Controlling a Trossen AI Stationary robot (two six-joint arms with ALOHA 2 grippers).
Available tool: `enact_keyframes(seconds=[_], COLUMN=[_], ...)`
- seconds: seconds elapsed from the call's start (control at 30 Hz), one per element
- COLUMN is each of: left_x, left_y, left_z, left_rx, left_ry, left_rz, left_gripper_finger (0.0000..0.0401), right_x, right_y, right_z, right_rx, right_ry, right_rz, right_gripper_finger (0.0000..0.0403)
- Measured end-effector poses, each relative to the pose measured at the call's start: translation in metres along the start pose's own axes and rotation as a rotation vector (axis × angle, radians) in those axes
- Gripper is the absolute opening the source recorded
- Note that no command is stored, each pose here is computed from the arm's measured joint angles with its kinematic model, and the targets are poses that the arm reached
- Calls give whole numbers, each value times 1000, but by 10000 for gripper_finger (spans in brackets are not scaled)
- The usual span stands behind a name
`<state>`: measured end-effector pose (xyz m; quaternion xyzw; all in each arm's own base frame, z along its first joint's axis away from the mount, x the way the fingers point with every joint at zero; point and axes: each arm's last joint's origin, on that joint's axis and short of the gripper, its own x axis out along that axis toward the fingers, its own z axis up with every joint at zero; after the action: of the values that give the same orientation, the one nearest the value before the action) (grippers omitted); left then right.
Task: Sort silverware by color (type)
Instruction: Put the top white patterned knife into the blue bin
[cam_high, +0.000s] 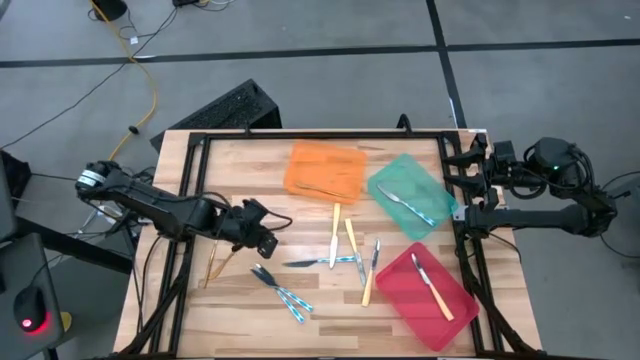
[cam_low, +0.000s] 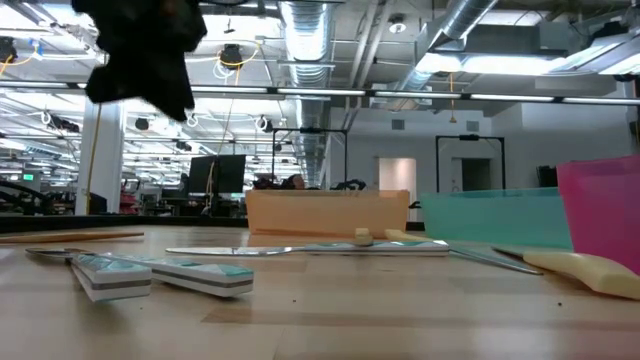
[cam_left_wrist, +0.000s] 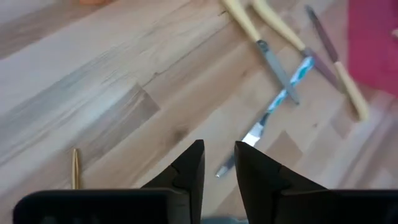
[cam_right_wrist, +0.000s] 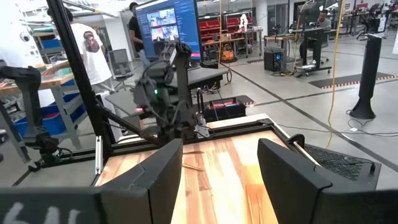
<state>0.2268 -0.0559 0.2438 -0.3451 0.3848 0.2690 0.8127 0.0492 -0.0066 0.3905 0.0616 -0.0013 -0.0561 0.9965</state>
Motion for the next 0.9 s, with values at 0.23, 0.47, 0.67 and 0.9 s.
enact_keyframes(seconds=[0.23,0.47,0.67,0.9], left_x=[28,40,43,52], left_y=[9,19,28,48], left_z=[-15,-24,-25,-30], left_rx=[11,-1,-20,-39], left_ry=[69,188,260,293], left_rz=[118,246,322,399], left_gripper_finger=[116,162,188,201], right_x=[0,0,0,0], right_y=[0,0,0,0], right_z=[0,0,-1,-1], right_rx=[0,1,1,1], right_ry=[1,4,7,7], right_rz=[0,0,-1,-1], right_gripper_finger=[230,230,230,230])
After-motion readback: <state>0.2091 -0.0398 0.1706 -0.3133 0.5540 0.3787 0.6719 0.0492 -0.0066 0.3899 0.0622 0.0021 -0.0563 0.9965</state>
